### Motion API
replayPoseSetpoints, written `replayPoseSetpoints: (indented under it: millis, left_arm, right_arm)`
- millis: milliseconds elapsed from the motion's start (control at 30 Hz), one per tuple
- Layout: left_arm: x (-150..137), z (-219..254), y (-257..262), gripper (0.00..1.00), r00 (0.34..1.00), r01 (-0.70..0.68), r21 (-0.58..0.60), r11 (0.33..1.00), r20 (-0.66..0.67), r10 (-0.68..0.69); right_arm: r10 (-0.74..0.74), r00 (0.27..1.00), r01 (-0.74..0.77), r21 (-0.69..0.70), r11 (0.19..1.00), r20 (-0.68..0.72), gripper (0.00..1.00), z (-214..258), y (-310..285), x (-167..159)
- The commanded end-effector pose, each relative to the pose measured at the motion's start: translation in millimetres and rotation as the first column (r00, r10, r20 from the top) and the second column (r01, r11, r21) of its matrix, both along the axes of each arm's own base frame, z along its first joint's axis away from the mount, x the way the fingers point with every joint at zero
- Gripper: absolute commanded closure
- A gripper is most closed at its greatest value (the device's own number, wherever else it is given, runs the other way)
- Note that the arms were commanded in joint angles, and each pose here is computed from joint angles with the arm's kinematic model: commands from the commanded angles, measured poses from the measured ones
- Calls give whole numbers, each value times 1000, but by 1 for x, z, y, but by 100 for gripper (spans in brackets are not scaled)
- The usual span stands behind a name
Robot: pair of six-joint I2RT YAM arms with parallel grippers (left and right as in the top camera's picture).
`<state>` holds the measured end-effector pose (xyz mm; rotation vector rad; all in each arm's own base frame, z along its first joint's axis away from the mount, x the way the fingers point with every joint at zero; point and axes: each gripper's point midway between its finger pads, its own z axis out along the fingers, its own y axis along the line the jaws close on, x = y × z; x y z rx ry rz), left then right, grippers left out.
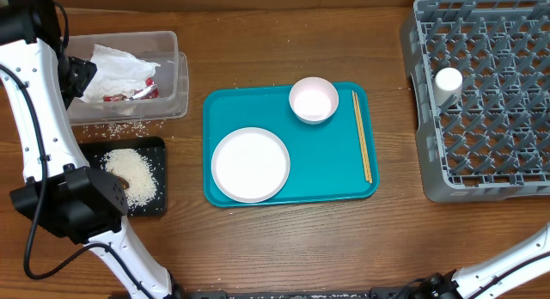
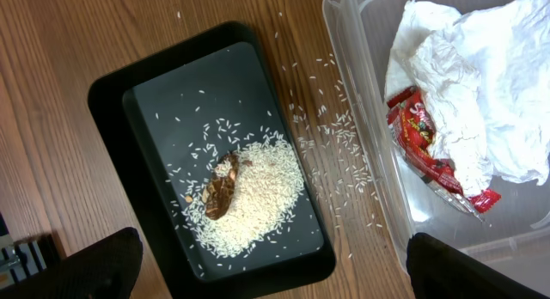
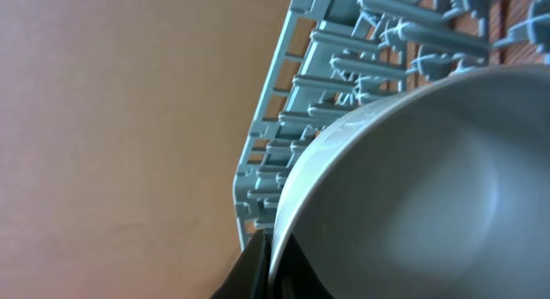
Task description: Sort waste into correct bins and load items into the dishwasher
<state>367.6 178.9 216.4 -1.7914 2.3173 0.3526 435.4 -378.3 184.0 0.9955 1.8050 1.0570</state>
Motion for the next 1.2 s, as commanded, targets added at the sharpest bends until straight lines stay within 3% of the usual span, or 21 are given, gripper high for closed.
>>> replayPoseSetpoints:
  millis: [0,233,467,633,833,967,1167]
  left_arm:
    - [-1,8,-3,0,1000,-5,12,1000,17,5]
    - [-1,8,-3,0,1000,-5,12,1000,17,5]
    - [-1,8,-3,0,1000,-5,12,1000,17,5]
    - [-1,8,-3,0,1000,-5,12,1000,17,5]
    - [-2,8,-2,0,1000,-7,12,1000,17,7]
    - [-2,8,-2,0,1000,-7,12,1000,17,7]
    - [-1,8,-3,0,1000,-5,12,1000,18,5]
  right_arm:
    - [-36,999,36,2,999,-27,95,-9,-10,-6]
    - [-74,994,75,10,997,-83,93,-19,-17,-15]
    - [-171,971,176,12,984,-166,89,-20,-38,-47]
    - [-283,923,290,-12,957,-260,85,-3,-49,-79]
    - [-447,809,451,-85,888,-382,66,20,-57,-113]
    - [-537,746,531,-136,837,-394,63,49,-56,-129]
    - [-547,749,514,-192,836,-374,67,59,-49,-116]
